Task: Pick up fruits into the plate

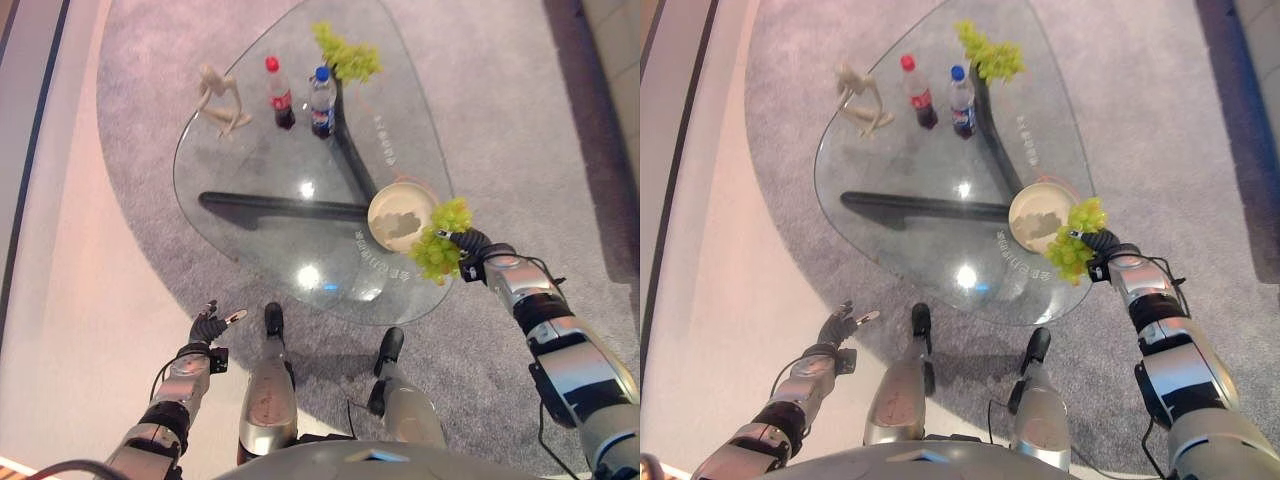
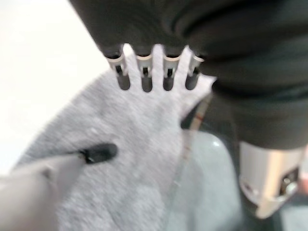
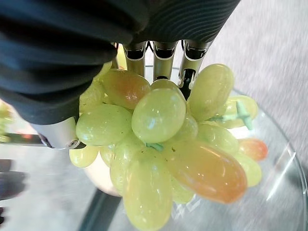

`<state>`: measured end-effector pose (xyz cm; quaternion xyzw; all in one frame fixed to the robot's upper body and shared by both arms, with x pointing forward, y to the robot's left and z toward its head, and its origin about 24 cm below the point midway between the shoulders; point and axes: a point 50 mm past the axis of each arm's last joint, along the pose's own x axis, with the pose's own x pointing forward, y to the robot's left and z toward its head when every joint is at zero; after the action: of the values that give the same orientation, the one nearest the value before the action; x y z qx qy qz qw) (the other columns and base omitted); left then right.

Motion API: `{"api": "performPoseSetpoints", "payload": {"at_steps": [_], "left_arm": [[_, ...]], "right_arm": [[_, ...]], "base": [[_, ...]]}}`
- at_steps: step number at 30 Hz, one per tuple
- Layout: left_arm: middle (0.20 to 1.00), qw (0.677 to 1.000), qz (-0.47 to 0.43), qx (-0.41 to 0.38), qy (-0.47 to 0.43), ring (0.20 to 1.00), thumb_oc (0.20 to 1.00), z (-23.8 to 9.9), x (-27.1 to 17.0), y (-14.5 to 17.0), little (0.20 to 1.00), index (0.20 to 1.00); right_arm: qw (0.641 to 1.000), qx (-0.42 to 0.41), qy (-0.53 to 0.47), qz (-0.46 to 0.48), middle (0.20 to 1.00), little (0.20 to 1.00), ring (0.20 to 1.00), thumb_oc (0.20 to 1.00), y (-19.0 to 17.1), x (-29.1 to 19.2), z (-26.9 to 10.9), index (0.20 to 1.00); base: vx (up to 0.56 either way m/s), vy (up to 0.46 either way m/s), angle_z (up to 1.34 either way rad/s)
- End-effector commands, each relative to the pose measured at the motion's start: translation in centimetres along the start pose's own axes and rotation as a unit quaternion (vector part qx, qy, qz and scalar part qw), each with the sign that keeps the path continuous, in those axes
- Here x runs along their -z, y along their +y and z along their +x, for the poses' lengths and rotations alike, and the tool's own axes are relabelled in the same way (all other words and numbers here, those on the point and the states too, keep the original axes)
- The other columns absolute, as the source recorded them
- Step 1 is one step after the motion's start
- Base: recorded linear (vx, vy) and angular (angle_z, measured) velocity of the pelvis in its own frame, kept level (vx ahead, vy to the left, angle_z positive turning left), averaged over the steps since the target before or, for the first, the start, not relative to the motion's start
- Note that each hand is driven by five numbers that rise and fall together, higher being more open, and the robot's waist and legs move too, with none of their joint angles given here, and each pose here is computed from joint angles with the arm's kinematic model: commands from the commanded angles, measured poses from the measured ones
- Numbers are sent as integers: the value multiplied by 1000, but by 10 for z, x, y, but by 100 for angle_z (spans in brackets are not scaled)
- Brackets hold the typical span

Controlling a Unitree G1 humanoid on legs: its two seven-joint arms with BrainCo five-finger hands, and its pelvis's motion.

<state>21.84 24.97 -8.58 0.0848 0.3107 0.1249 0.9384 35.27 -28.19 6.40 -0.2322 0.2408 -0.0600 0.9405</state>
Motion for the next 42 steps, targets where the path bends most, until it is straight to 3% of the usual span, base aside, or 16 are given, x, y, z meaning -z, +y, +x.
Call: {"api": "performPoseSetpoints", "payload": {"at_steps": [1, 13, 27, 28, 37, 42], "left_arm": [[1000, 1000, 9, -18, -22, 1000, 1000, 3, -6, 8, 1000, 1000], [1000, 997, -2, -34, -63, 1000, 1000, 3, -23, 6, 1000, 1000], [1000, 996, -8, 2, -85, 1000, 1000, -5, -24, -7, 1000, 1000], [1000, 997, -6, 6, -78, 1000, 1000, -7, -19, -7, 1000, 1000], [1000, 998, 9, 3, -60, 1000, 1000, -9, -7, -3, 1000, 1000], [1000, 998, 21, -24, -46, 1000, 1000, -7, -4, 9, 1000, 1000]], "right_arm": [[991, 68, -94, -60, 200, 200, 200, 200, -33, -57, -6, 200], [963, 201, -143, -110, 200, 200, 200, 200, -70, -103, -21, 200], [945, 303, 62, -105, 200, 200, 200, 200, -125, -50, -25, 200], [942, 312, 82, -93, 1000, 1000, 1000, 1000, -131, -47, -29, 1000], [931, 342, 87, -94, 1000, 1000, 1000, 1000, -138, -34, -31, 1000], [912, 391, -38, -121, 1000, 1000, 1000, 1000, -123, -53, -28, 1000]], "base": [[-16, -2, 9], [-16, -2, 10], [19, 1, 7], [-1, 47, 4], [-30, 13, -1], [0, 0, 0]]}}
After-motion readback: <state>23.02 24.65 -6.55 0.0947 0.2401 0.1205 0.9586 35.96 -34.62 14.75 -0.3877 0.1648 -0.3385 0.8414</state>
